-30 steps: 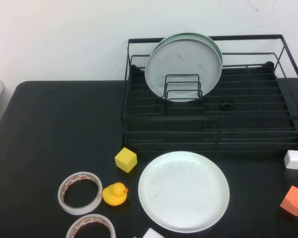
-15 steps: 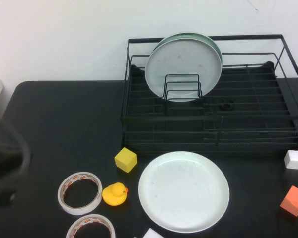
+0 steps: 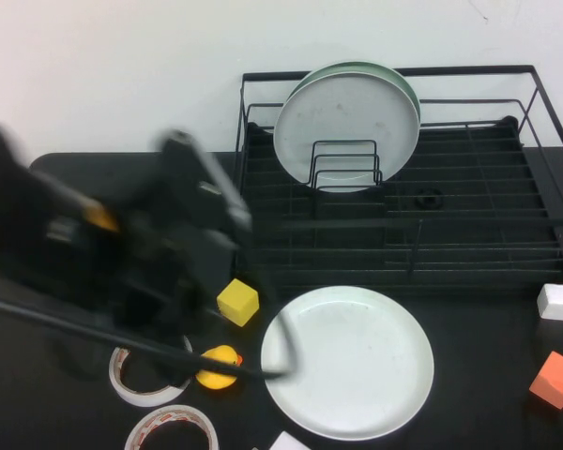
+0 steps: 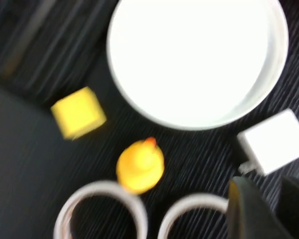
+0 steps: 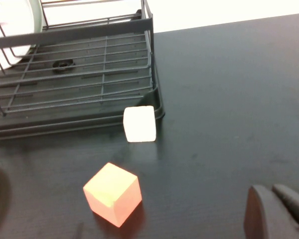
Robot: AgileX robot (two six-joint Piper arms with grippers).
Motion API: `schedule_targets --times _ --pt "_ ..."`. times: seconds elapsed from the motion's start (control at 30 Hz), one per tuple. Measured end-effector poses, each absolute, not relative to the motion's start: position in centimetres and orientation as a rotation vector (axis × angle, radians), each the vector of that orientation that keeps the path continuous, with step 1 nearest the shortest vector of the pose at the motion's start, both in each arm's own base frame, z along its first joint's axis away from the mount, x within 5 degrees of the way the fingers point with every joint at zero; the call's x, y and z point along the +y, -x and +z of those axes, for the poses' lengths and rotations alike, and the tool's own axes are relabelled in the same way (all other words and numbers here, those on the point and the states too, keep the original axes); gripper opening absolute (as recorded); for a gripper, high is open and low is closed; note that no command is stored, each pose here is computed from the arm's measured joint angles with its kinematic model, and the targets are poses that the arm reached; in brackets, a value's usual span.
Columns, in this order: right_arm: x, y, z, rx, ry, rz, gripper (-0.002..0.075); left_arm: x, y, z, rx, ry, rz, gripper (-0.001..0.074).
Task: Place plate on rack
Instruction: Pick up the plate from the table
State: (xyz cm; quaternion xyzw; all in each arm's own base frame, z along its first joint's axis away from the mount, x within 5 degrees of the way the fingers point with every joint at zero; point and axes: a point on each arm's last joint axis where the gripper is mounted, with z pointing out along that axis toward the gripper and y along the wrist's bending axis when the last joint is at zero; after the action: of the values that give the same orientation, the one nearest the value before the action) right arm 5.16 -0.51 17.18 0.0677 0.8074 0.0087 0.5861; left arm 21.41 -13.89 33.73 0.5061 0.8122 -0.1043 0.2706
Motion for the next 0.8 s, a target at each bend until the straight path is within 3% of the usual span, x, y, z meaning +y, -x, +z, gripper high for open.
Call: schedule_targets --times 0.3,0.8 --pt "-0.5 -5.2 17.2 1.881 -0.157 0.021 -0.0002 -21.8 -21.1 28.2 2.171 -1.651 -0.3 0.0335" --pt "-0.5 -5.2 17.2 1.879 -0.157 0.021 -0.0002 -28.9 -21.9 21.0 2.341 -1.752 -0.264 0.036"
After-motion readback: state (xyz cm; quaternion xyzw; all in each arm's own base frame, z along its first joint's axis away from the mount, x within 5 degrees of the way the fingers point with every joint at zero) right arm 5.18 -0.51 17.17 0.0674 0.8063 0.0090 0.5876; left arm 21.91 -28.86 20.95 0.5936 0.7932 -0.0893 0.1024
